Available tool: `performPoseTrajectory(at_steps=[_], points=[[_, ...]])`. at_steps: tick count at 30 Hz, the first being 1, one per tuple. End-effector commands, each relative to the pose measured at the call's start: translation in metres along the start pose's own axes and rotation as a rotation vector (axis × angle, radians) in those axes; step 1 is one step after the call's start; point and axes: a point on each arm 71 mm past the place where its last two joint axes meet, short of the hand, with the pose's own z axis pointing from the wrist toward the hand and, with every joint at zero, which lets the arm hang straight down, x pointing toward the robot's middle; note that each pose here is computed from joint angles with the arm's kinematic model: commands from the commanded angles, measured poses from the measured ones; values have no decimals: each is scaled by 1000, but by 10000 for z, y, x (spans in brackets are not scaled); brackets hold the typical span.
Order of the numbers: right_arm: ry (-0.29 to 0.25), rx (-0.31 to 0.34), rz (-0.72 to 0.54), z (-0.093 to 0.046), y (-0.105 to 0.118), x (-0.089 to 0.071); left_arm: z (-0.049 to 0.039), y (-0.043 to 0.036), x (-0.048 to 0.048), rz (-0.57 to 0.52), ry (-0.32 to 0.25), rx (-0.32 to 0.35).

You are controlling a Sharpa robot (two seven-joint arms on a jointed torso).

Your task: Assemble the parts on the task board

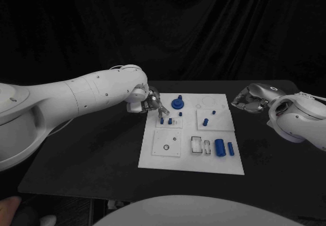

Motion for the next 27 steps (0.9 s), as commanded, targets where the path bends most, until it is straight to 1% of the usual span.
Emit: performPoseTrajectory(at_steps=[1,10,20,27], points=[[1,12,-2,-2,-2,-1,24,-11,34,-9,17,2],[1,11,-2,-4,-2,-1,51,0,58,-12,19,-11],[2,12,-2,-1,-1,0,60,24,65,-15,19,-22],[4,12,-3,2,4,3,71,26,62,22,-4,-27]])
